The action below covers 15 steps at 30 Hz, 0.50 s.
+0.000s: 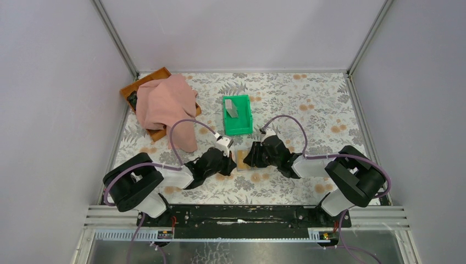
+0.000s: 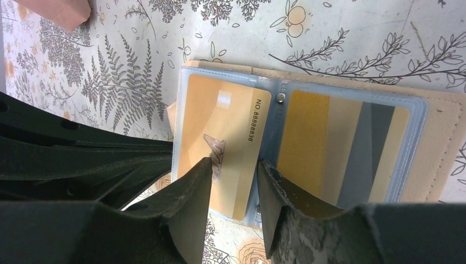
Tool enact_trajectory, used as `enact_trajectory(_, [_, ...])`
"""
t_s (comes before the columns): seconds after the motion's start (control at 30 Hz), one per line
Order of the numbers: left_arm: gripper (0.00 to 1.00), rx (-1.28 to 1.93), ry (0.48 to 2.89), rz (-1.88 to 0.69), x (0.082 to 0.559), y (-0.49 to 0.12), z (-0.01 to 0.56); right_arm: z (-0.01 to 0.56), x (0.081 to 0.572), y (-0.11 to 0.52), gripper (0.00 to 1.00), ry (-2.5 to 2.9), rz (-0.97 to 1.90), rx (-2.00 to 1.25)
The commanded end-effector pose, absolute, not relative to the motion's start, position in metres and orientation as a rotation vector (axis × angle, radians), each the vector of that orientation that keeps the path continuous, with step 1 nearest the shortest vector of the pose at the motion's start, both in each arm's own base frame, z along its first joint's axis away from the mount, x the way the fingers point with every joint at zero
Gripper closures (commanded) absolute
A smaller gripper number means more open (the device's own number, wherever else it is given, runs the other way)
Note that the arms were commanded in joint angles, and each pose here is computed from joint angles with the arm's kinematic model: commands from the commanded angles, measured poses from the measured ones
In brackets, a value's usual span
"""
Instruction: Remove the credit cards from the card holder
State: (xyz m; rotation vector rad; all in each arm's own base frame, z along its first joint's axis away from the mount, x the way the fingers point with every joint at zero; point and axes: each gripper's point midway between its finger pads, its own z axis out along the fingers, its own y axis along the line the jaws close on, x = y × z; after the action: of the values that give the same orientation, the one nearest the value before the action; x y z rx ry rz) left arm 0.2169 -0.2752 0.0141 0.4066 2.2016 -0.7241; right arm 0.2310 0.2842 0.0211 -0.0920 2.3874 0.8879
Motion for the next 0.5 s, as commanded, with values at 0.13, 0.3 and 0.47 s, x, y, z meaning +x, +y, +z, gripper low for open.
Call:
enact_trajectory(0.13, [1.00,0.436,2.296,-0.672,0.208,-0.267,-0.016,0.023,0.221,0.286,0.67,2.397,0.935,-0.125])
enact_trajectory(0.3, [1.00,0.441,2.308,-0.672,0.207,-0.268,-0.019,0.030,0.221,0.285,0.73,2.380,0.933,-0.128])
enact_trajectory(0.47, [1.00,0.449,2.312,-0.670,0.206,-0.268,-0.020,0.037,0.222,0.286,0.77,2.359,0.951,-0.130])
